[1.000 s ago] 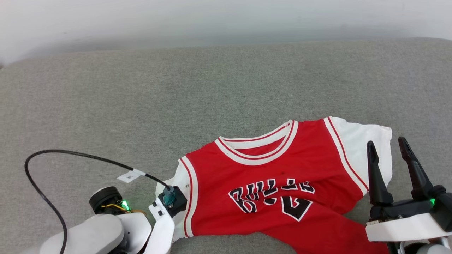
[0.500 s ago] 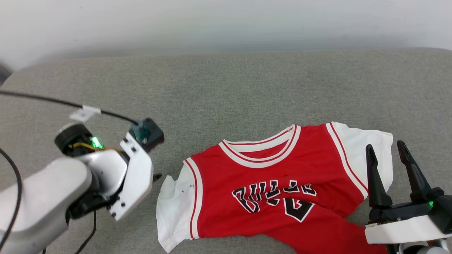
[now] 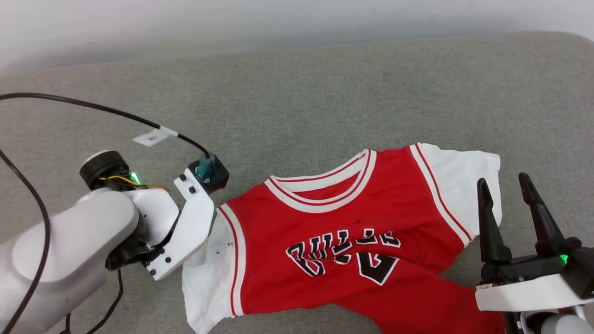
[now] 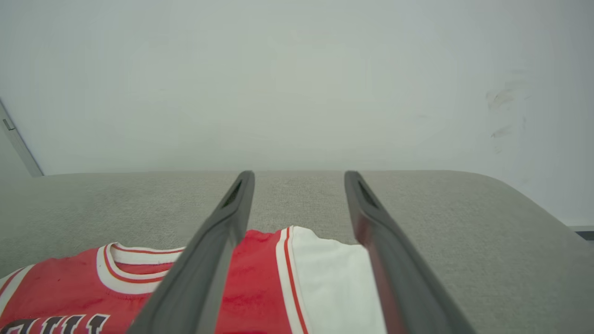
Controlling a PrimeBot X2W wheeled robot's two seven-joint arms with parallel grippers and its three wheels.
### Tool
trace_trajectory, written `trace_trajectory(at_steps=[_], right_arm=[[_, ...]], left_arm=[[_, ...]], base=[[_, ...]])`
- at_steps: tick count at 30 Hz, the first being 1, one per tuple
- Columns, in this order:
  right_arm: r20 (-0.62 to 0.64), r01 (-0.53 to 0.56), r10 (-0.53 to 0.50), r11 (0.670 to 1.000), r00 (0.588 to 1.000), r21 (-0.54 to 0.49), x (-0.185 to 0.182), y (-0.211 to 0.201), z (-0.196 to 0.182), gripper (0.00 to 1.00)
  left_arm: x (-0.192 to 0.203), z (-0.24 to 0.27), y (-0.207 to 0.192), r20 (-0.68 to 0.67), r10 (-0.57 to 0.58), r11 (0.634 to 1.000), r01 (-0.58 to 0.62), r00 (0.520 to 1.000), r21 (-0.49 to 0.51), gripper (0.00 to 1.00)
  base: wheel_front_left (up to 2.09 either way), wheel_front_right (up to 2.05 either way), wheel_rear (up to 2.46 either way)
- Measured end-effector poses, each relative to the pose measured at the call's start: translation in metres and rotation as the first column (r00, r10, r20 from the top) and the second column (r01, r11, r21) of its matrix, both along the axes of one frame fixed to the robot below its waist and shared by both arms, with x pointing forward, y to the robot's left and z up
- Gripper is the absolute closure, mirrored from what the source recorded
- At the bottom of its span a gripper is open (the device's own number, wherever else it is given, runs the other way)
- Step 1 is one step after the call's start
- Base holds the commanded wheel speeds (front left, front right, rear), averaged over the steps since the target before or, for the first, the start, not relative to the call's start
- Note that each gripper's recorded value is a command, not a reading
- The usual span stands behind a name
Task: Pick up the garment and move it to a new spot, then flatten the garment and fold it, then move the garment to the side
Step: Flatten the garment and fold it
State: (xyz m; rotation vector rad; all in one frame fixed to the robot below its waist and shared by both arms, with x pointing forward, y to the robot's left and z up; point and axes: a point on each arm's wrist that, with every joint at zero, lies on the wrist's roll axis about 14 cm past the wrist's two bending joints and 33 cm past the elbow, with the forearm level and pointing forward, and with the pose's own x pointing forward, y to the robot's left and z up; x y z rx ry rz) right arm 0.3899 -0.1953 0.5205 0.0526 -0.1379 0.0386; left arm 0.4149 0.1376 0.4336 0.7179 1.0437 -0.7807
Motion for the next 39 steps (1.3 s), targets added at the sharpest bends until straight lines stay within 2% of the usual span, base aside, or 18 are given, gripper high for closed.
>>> trace_trajectory(at_steps=[14,15,16,17,19,23,27,30,32,35,37,39], right_arm=[[-0.032,0.047,-0.048,0.999,0.998,-0.008,0.008,-0.014,-0.012,0.00],[-0.034,0.049,-0.049,0.999,0.998,-0.008,0.008,-0.015,-0.013,0.00],[-0.035,0.050,-0.050,0.999,0.998,-0.008,0.008,-0.015,-0.013,0.00],[-0.034,0.052,-0.052,0.999,0.998,-0.009,0.008,-0.016,-0.012,0.00],[-0.028,0.054,-0.054,0.998,0.998,-0.016,0.009,-0.017,-0.011,0.00],[0.050,0.068,-0.064,0.994,0.997,-0.086,0.013,-0.032,0.017,0.00],[0.156,0.081,-0.050,0.978,0.986,-0.194,0.023,-0.049,0.057,0.00],[0.143,0.070,-0.029,0.955,0.989,-0.288,0.035,-0.062,0.071,0.00],[0.074,0.036,-0.012,0.943,0.997,-0.331,0.049,-0.066,0.073,0.00],[-0.149,-0.078,0.021,0.917,0.989,-0.391,0.065,-0.066,0.051,0.00],[-0.299,-0.162,0.033,0.894,0.954,-0.418,0.071,-0.066,0.036,0.00],[-0.444,-0.242,0.031,0.872,0.895,-0.426,0.074,-0.067,0.021,0.00]], left_arm=[[-0.025,-0.057,-0.006,-0.186,-0.068,0.994,0.082,0.980,0.073,0.00],[-0.025,-0.058,-0.007,-0.188,-0.069,0.994,0.084,0.980,0.072,0.47],[-0.025,-0.058,-0.008,-0.186,-0.069,0.994,0.083,0.980,0.066,0.88],[-0.025,-0.058,-0.008,-0.185,-0.067,0.995,0.079,0.980,0.058,1.00],[-0.025,-0.058,-0.008,-0.183,-0.061,0.996,0.071,0.981,0.048,1.00],[-0.019,-0.048,-0.009,-0.126,-0.013,0.999,0.009,0.992,-0.036,1.00],[-0.002,-0.021,-0.006,-0.026,0.060,0.989,-0.063,0.998,-0.133,1.00],[-0.001,-0.005,-0.006,0.030,0.073,0.982,-0.066,0.997,-0.175,1.00],[-0.001,0.005,-0.003,0.061,0.089,0.978,-0.076,0.994,-0.196,1.00],[-0.004,0.012,-0.002,0.085,0.104,0.971,-0.083,0.991,-0.226,1.00],[-0.006,0.013,-0.001,0.089,0.108,0.969,-0.084,0.990,-0.234,1.00],[-0.006,0.013,0.000,0.097,0.110,0.967,-0.084,0.989,-0.239,1.00]], base=[[0.00,0.00,0.00],[0.00,0.00,0.00],[0.00,0.00,0.00],[0.00,0.00,0.00],[0.00,0.00,0.00],[0.00,0.00,0.00],[0.00,0.00,0.00],[0.00,0.00,0.00],[0.00,0.00,0.00],[0.00,0.00,0.00],[0.00,0.00,0.00],[0.00,0.00,0.00]])
